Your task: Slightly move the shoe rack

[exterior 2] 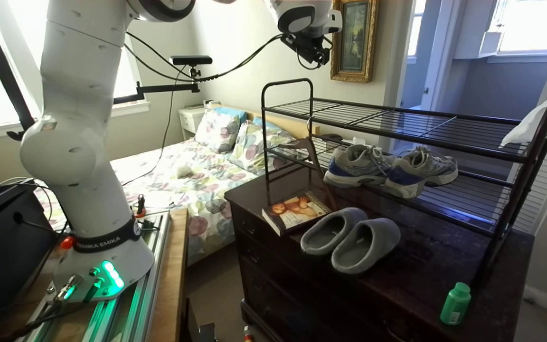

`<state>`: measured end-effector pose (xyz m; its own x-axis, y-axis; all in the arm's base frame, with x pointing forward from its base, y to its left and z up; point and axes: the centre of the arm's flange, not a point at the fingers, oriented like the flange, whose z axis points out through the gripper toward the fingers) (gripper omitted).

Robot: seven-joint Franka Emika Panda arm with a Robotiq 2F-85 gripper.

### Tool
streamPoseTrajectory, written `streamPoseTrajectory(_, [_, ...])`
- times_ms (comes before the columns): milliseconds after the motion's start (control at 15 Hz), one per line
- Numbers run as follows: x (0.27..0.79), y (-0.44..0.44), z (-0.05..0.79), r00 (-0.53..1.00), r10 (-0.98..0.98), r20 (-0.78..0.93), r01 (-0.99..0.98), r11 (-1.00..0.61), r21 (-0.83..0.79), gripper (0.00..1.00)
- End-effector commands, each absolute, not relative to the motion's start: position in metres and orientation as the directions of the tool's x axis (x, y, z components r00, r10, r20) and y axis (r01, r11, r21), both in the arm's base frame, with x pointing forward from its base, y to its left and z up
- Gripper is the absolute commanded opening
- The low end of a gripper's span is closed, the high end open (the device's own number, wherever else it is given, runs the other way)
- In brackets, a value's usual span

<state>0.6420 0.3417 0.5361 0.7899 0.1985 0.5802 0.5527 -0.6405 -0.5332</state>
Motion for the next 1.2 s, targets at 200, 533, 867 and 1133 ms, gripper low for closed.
streamPoseTrajectory(200, [0.641,0.369,0.519,0.889,0.094,0.449,0.414,-0.587,-0.696,1.0])
streamPoseTrajectory(533, [0.633,0.357,0.495,0.961,0.065,0.267,0.253,-0.592,-0.765,1.0])
streamPoseTrajectory(867, [0.639,0.356,0.46,0.982,0.092,0.165,0.188,-0.535,-0.824,1.0])
streamPoseTrajectory(1133, [0.65,0.367,0.421,0.969,0.152,0.193,0.241,-0.441,-0.864,1.0])
